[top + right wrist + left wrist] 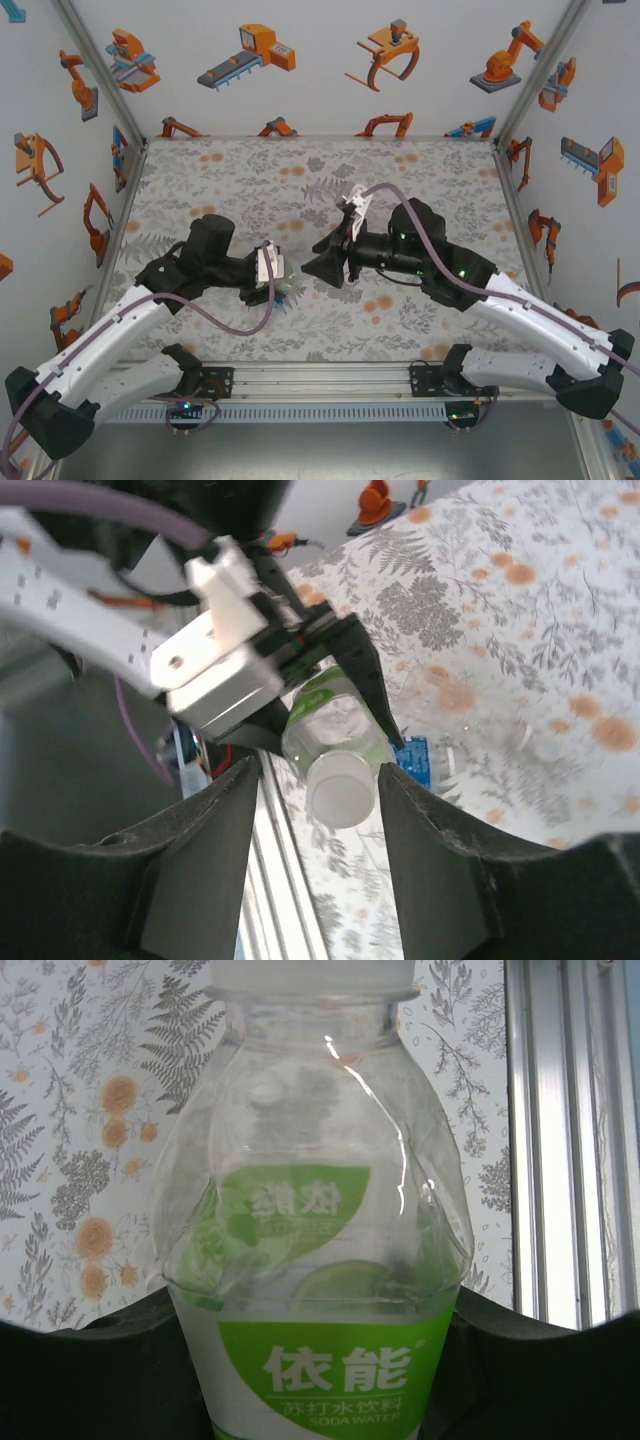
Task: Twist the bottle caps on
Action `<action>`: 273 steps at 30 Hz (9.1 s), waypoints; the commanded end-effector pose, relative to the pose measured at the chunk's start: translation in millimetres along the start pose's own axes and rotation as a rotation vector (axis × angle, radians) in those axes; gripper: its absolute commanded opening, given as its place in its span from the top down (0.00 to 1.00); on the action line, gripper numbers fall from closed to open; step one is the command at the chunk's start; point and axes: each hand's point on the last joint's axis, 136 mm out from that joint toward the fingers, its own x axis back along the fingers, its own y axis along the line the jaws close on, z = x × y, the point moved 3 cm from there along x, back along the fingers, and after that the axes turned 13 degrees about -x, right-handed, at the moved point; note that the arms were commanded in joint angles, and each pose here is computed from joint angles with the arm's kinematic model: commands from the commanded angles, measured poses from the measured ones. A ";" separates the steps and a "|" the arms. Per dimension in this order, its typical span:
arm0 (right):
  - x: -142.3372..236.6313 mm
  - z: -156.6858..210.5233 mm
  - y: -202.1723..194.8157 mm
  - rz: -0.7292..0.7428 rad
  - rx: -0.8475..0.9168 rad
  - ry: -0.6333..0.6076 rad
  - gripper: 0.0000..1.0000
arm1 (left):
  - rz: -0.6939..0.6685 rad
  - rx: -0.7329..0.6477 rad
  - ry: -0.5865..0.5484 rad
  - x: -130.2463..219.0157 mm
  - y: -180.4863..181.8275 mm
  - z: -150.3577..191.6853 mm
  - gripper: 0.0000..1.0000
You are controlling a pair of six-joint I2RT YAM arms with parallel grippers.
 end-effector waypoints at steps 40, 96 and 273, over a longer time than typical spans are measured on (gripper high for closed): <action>-25.1 43.3 14.2 -0.210 0.608 0.232 0.87 | 0.066 -0.052 -0.085 6.3 -6.8 -20.9 1.00; -36.4 49.1 -71.6 0.305 -1.007 -0.094 0.77 | -0.073 0.016 0.075 4.4 17.9 -0.1 0.82; 55.9 68.5 -265.4 0.906 -0.708 0.215 0.55 | -0.274 1.128 0.466 -35.5 -38.6 131.9 0.53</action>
